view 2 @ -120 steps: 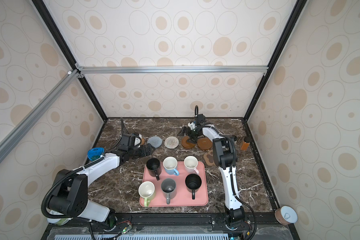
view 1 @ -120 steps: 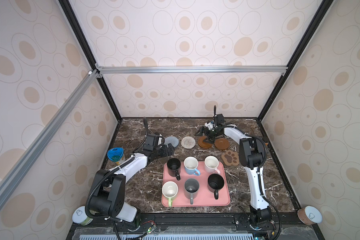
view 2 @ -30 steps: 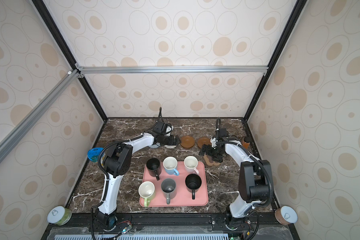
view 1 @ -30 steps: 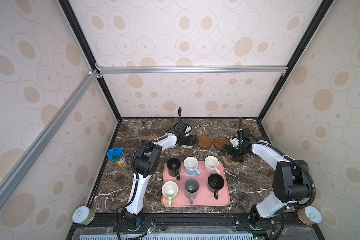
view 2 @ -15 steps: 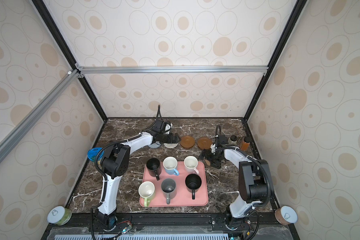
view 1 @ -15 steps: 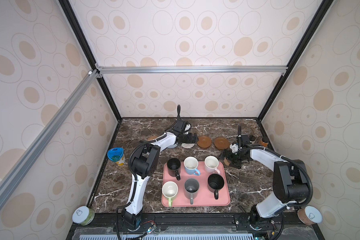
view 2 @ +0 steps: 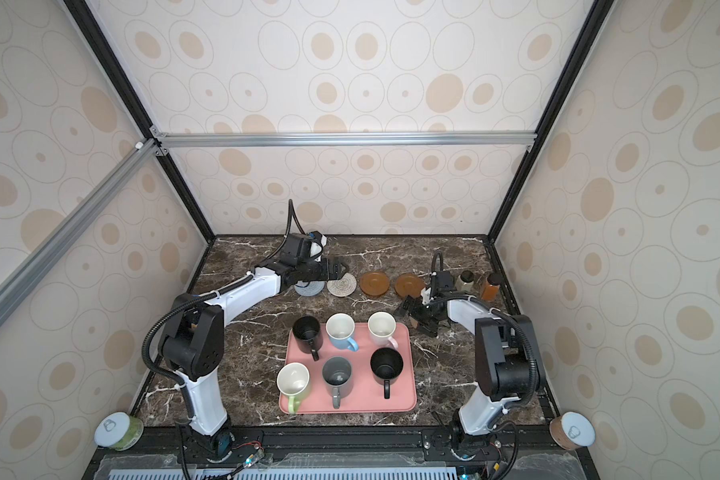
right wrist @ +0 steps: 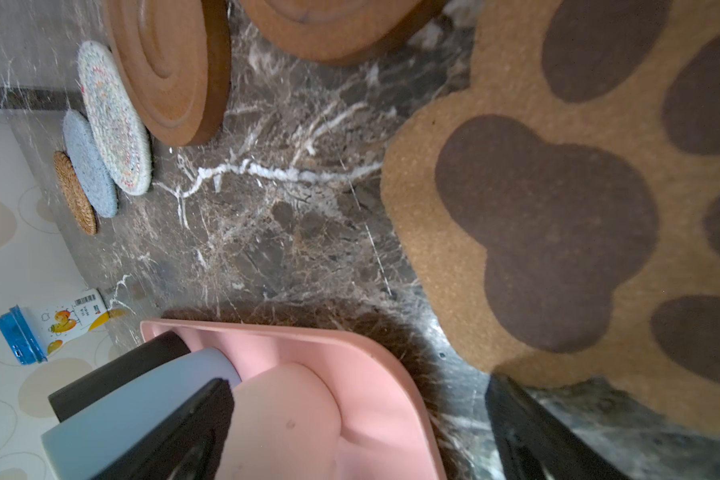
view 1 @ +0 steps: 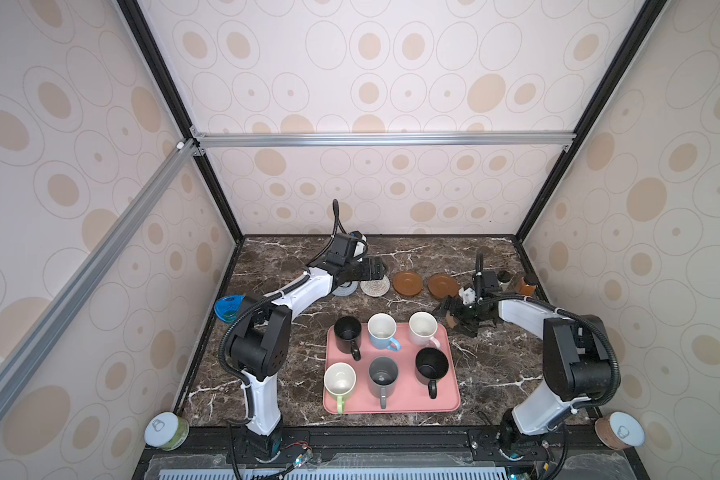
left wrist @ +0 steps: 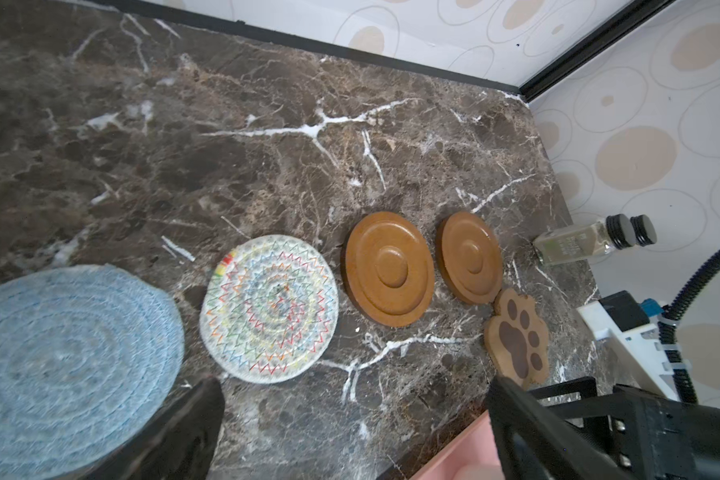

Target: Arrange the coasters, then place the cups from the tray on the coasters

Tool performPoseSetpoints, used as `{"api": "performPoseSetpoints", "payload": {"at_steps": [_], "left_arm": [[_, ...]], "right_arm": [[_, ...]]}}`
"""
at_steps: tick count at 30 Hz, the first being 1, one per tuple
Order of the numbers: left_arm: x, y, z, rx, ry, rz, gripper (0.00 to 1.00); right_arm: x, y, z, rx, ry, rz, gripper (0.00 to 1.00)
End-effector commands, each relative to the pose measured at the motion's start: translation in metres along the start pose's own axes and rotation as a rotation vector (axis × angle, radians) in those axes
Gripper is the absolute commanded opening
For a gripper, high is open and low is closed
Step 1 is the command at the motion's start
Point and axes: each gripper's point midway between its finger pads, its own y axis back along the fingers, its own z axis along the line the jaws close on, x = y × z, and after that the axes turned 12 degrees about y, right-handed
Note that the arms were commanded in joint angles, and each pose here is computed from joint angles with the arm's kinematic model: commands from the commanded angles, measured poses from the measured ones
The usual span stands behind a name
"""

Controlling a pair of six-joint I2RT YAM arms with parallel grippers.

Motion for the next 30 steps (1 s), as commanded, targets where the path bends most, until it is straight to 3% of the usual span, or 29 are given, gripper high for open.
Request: {"api": "performPoseSetpoints", "payload": {"at_steps": [1, 11, 22, 30], "left_arm": [[-0.013, 0.019, 0.002, 0.0, 0.018, -0.053, 1.0], [-0.009, 0.036, 0.015, -0.015, 0.034, -0.068, 1.0], [0.0, 0.045, 0.021, -0.015, 0.041, -0.063, 1.0], [0.001, 0.05, 0.026, -0.023, 0.043, -0.067, 1.0]], "right_arm": [[0.009, -0.009, -0.006, -0.003, -0.033, 0.016, 0.99], [-0.012, 0.026, 0.03, -0.075, 0.01, -0.064, 0.99], [-0.027, -0.015, 0.03, -0.097, -0.025, -0.019, 0.99], [-0.014, -0.016, 0.003, 0.053, -0.028, 0.015, 0.99]]}}
